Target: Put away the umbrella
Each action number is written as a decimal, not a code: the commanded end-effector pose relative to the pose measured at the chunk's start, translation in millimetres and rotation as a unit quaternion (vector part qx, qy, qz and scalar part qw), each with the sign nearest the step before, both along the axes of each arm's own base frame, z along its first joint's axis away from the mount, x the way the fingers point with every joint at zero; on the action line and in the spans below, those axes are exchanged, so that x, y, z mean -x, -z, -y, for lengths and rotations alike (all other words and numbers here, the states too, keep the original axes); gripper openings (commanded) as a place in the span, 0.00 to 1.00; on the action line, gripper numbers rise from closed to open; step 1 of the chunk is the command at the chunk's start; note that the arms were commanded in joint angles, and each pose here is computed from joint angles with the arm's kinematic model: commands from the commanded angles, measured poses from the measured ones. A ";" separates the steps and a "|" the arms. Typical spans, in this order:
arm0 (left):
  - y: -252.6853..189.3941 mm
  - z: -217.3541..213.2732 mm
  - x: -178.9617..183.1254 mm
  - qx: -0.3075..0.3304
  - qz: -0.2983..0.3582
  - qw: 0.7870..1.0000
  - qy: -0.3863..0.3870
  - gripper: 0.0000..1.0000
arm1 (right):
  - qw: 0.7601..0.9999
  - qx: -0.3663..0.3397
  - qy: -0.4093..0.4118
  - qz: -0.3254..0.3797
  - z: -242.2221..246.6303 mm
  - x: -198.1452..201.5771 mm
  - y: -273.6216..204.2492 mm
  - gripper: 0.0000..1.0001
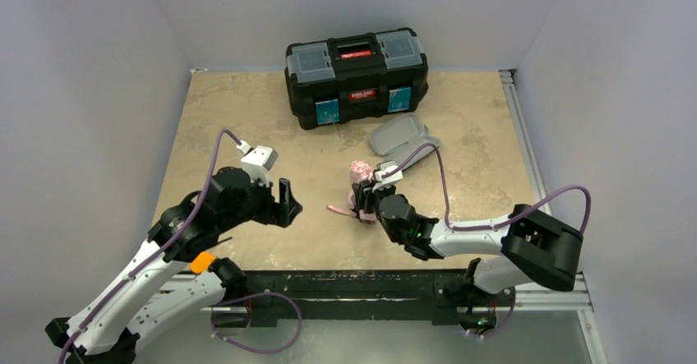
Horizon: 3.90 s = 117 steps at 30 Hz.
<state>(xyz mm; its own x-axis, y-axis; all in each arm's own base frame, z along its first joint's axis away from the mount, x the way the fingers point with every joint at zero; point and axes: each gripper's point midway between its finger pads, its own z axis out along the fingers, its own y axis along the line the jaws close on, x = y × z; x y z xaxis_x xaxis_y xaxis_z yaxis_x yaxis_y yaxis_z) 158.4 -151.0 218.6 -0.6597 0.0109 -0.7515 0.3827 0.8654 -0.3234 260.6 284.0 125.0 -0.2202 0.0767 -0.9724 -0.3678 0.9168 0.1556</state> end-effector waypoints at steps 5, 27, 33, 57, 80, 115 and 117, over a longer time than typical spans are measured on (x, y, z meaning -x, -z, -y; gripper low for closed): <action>-6.1 10.0 -18.9 0.009 -0.002 1.000 -0.027 0.79 | 0.991 -0.107 0.039 0.065 17.2 -2.9 -116.3 0.00; -171.0 125.0 -29.8 0.171 0.170 0.936 0.255 0.96 | 0.883 -0.271 -0.361 0.131 17.7 69.8 -330.6 0.00; -186.0 133.0 -14.4 0.204 0.181 0.914 0.302 0.97 | 0.848 -0.308 -0.408 0.139 15.4 89.5 -355.8 0.00; -189.2 141.5 -5.5 0.247 0.163 0.900 0.319 0.00 | 0.857 -0.343 -0.369 0.110 13.7 69.2 -355.5 0.43; -155.0 87.7 -109.7 -0.179 0.326 0.928 0.015 0.00 | 0.901 -0.369 -0.085 -0.210 21.2 -6.4 -284.7 0.99; -124.4 138.7 -115.4 -0.347 0.412 0.843 0.016 0.00 | 0.877 -0.357 -0.108 -0.303 -7.9 -6.2 -227.5 0.07; -121.5 140.0 -115.0 -0.348 0.409 0.843 0.021 0.01 | 0.880 -0.353 -0.104 -0.301 -6.4 -7.0 -228.2 0.00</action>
